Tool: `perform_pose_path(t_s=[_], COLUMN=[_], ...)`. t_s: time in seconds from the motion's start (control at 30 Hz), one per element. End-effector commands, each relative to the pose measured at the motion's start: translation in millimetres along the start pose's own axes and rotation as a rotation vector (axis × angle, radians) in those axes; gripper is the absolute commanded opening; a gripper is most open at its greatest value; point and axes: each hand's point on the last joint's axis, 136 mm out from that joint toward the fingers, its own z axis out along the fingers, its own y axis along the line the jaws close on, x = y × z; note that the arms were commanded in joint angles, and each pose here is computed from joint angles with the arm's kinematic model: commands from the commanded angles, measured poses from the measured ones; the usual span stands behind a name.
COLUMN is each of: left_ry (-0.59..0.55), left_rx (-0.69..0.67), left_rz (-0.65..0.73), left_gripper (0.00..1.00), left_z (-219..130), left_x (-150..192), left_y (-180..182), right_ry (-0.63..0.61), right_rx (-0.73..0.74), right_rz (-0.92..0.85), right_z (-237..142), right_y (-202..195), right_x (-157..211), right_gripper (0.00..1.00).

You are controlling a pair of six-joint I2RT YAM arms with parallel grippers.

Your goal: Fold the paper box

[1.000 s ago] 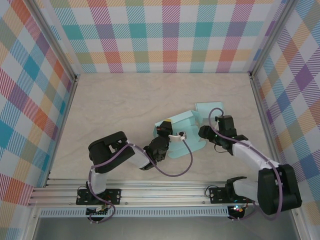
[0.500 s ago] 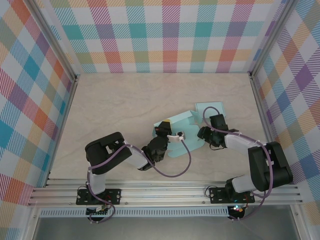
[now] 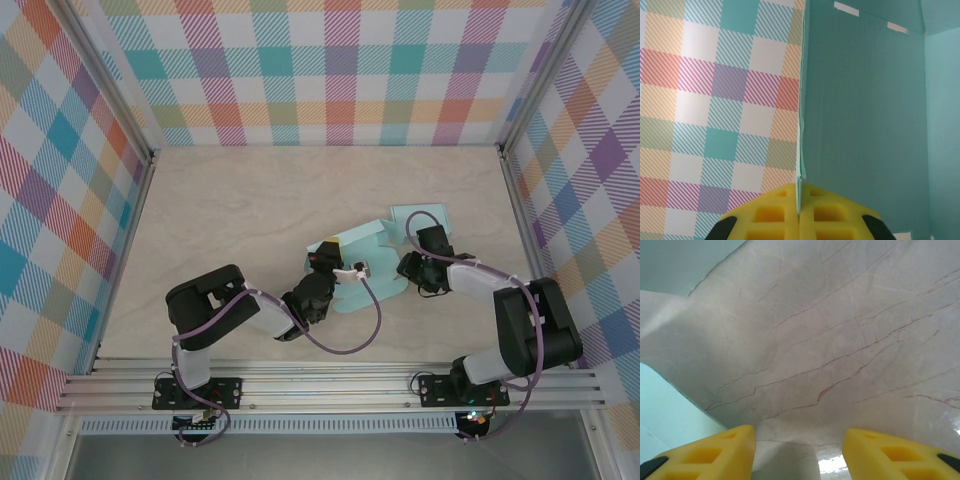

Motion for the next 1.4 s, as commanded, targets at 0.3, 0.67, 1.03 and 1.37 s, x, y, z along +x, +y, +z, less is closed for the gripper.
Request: perform_pose_path(t_s=[0.3,0.67,1.03,1.37], left_ry=[0.003,0.002,0.025,0.049], left_rx=[-0.022,-0.022,0.012,0.064], left_rz=[-0.022,-0.026,0.046,0.079], left_gripper=[0.0,0.0,0.0,0.0], left_z=[5,5,14,19], left_x=[0,0,4,14], left_y=[6,7,-14,-39], right_ry=[-0.29,-0.268,-0.174,-0.129], right_rx=[-0.066,-0.044,-0.241,-0.281], right_rz=[-0.138,-0.207,-0.317,-0.364], right_z=[-77,-66,-56,-34], right_y=[44,63,87,80], right_x=[-80,-102,-70,-49], right_gripper=[0.53,0.52,0.52,0.53])
